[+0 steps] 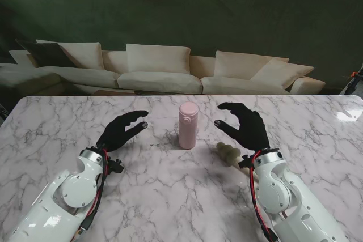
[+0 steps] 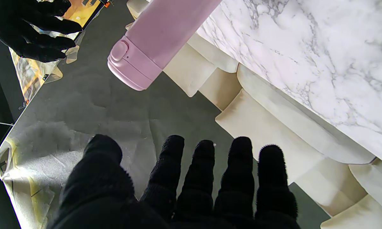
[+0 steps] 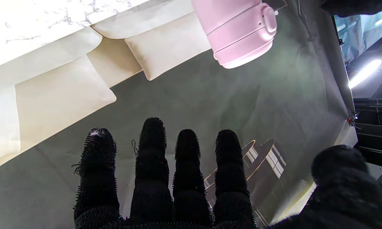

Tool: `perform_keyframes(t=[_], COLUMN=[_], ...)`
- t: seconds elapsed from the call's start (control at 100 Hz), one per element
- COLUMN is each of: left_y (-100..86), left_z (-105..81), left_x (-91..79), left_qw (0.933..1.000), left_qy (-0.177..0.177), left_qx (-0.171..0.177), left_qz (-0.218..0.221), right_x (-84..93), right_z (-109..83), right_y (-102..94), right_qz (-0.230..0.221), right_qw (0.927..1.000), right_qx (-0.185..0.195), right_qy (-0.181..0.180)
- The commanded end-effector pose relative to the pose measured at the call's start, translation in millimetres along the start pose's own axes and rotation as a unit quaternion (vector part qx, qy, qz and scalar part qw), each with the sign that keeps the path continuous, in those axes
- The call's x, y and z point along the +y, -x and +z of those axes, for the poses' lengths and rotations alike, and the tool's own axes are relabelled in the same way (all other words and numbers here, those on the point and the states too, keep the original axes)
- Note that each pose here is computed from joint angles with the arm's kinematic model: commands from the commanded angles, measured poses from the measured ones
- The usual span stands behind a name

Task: Clean the thermos with cup brush

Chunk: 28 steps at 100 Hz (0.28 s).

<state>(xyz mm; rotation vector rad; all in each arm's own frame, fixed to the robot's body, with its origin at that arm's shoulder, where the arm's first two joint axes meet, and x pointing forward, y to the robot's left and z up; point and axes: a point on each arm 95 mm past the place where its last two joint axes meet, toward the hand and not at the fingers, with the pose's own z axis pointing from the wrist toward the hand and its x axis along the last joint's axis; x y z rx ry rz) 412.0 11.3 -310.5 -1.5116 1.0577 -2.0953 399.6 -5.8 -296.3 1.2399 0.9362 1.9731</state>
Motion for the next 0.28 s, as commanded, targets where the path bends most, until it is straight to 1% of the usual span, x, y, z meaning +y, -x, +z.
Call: perform_keyframes(t=[0.0, 0.15, 0.27], left_y=[0.4, 4.0, 8.7], left_z=[-2.8, -5.3, -7.7], left_x=[-1.5, -6.5, -8.2], left_qw=[1.0000, 0.9999, 0.9997], left_qy=[0.002, -0.007, -0.010], left_qx=[0.003, 0.007, 0.001], left_qz=[0.004, 0.014, 0.020], right_x=[-2.1, -4.5, -4.2], right_z=[1.5, 4.1, 6.5], right_y=[-5.6, -7.6, -9.3], right_qz=[0.004, 0.000, -0.002], right_qw=[1.0000, 0.9999, 0.9999], right_qx=[0.002, 0.004, 0.007], right_qy=[-0.005, -0.011, -0.012])
